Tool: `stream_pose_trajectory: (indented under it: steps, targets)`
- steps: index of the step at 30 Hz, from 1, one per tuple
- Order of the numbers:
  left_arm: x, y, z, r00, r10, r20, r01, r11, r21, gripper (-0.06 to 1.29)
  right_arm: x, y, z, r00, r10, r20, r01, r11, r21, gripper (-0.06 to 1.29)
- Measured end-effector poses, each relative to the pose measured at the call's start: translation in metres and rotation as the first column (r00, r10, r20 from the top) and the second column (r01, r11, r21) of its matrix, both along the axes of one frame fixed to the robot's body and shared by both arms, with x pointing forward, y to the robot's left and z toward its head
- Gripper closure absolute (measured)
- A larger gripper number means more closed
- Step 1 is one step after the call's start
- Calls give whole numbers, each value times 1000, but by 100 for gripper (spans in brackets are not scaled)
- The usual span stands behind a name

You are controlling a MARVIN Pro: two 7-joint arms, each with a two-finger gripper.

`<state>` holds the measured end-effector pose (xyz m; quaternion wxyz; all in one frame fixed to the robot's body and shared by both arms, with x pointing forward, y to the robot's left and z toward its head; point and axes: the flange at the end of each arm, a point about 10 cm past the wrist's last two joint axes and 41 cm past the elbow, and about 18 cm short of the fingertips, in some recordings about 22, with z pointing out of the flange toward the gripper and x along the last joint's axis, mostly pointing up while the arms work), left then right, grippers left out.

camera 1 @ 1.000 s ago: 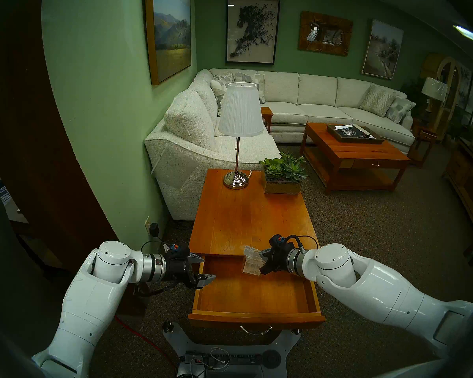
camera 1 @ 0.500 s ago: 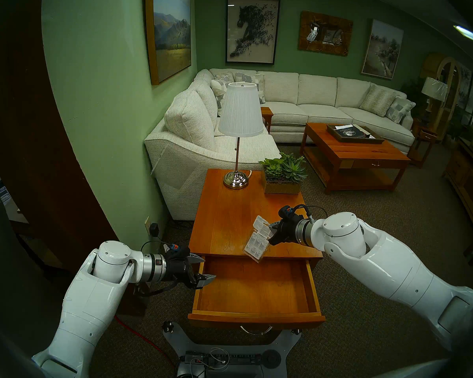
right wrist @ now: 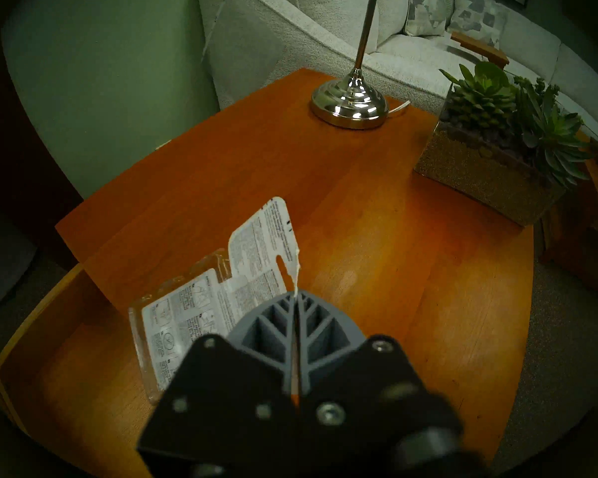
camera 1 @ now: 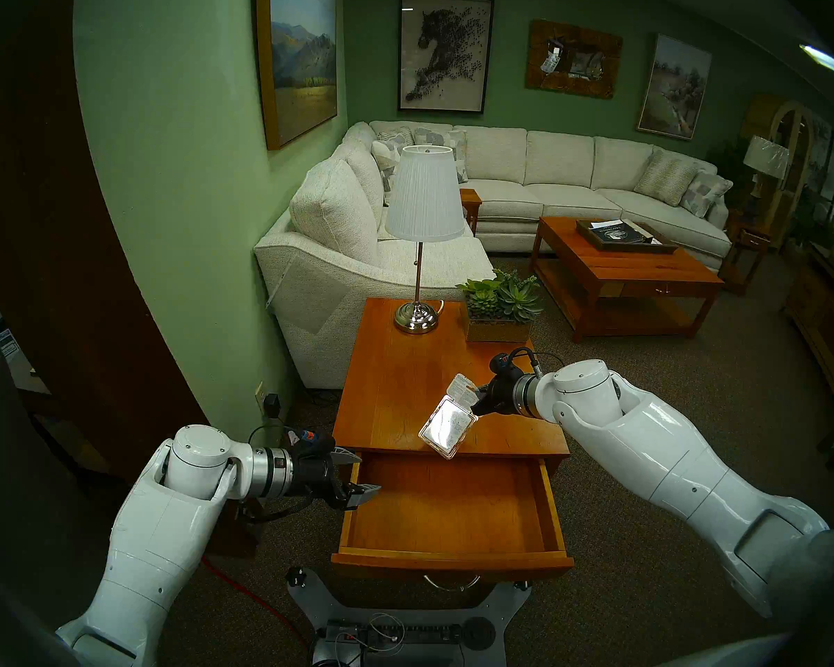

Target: Open the drawer, take out the contents and close the drawer

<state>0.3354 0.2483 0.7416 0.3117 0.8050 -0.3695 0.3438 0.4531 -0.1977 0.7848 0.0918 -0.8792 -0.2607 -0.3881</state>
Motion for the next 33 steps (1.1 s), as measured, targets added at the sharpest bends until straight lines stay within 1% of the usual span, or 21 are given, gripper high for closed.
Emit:
stream_pose_trajectory:
  steps: [6, 12, 19, 25, 26, 27, 28, 33]
  targets:
    - [0, 0, 0, 1000, 0, 0, 0, 1000, 0, 0, 18, 0, -15, 999, -40, 2, 40, 999, -10, 127]
    - [0, 0, 0, 1000, 0, 0, 0, 1000, 0, 0, 31, -1, -21, 997, -68, 33, 68, 998, -12, 127]
    - [0, 0, 0, 1000, 0, 0, 0, 1000, 0, 0, 38, 0, -25, 996, -67, 51, 68, 998, -10, 127]
    - [0, 0, 0, 1000, 0, 1, 0, 1000, -1, 0, 37, 5, -27, 998, -42, 56, 42, 999, -11, 126]
    - [0, 0, 0, 1000, 0, 1, 0, 1000, -1, 0, 36, 5, -27, 998, -36, 59, 37, 999, -15, 107]
    - [0, 0, 0, 1000, 0, 1, 0, 1000, -1, 0, 35, 5, -26, 998, -32, 61, 33, 999, -18, 30]
    - [0, 0, 0, 1000, 0, 1, 0, 1000, -1, 0, 33, 4, -25, 997, -26, 68, 27, 999, -24, -2]
    - [0, 0, 0, 1000, 0, 1, 0, 1000, -1, 0, 26, 3, -18, 996, -4, 93, 7, 999, -39, -2]
